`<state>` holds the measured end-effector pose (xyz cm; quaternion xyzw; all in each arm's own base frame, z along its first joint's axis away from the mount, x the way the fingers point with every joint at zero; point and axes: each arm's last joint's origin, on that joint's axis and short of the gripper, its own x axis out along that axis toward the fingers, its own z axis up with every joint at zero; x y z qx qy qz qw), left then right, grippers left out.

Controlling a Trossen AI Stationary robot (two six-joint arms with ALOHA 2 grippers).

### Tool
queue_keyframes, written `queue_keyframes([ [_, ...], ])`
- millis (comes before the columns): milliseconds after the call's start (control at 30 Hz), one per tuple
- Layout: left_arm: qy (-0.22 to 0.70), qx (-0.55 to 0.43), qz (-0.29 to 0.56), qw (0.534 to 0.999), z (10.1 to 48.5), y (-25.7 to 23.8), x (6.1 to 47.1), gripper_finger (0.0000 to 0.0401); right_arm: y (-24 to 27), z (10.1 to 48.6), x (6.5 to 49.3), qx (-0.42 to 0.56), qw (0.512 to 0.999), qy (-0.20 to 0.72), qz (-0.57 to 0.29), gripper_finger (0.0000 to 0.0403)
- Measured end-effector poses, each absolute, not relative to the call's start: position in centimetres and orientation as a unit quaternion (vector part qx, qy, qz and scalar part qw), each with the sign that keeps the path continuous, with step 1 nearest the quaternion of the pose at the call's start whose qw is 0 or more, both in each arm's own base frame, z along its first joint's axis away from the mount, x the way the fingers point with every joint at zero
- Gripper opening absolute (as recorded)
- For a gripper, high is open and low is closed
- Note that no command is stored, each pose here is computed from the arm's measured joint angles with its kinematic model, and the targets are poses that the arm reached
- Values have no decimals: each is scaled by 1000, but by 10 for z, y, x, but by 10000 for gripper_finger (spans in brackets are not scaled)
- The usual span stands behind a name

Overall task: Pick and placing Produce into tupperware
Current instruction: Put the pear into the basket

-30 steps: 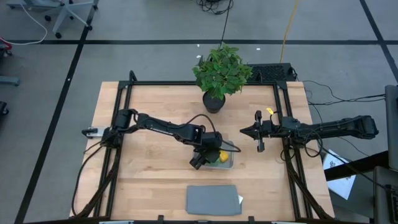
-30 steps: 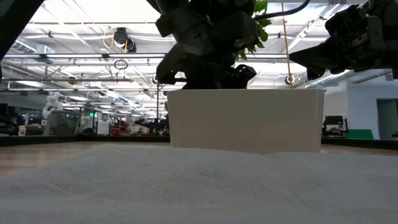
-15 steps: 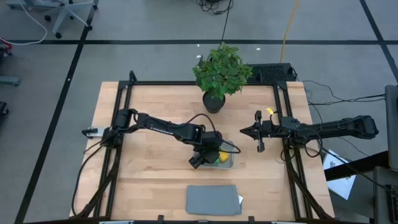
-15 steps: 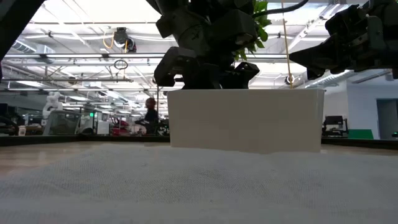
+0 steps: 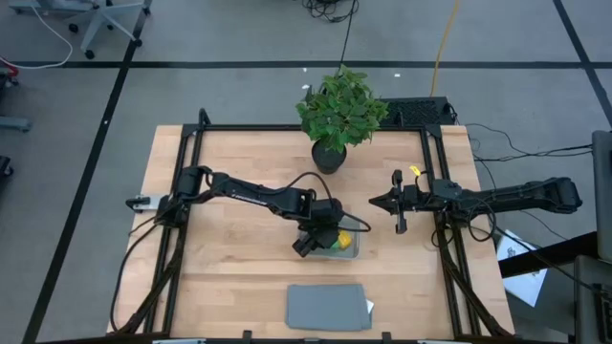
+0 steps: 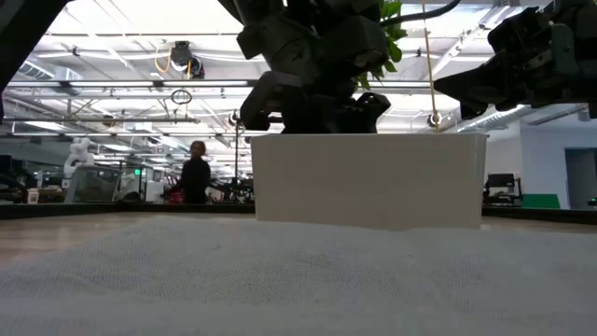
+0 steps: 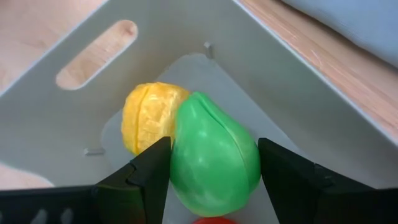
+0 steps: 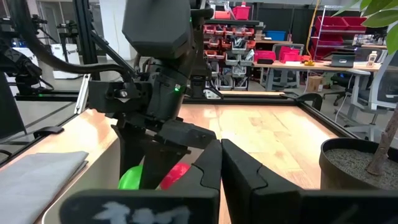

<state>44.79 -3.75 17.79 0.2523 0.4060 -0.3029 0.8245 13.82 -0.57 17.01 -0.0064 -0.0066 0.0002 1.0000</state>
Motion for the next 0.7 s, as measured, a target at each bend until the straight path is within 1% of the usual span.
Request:
queue_keyframes([
  [700, 385, 252, -292, 839, 181, -37, 452, 214, -6, 171, 138, -7, 1000, -10, 0, 0],
])
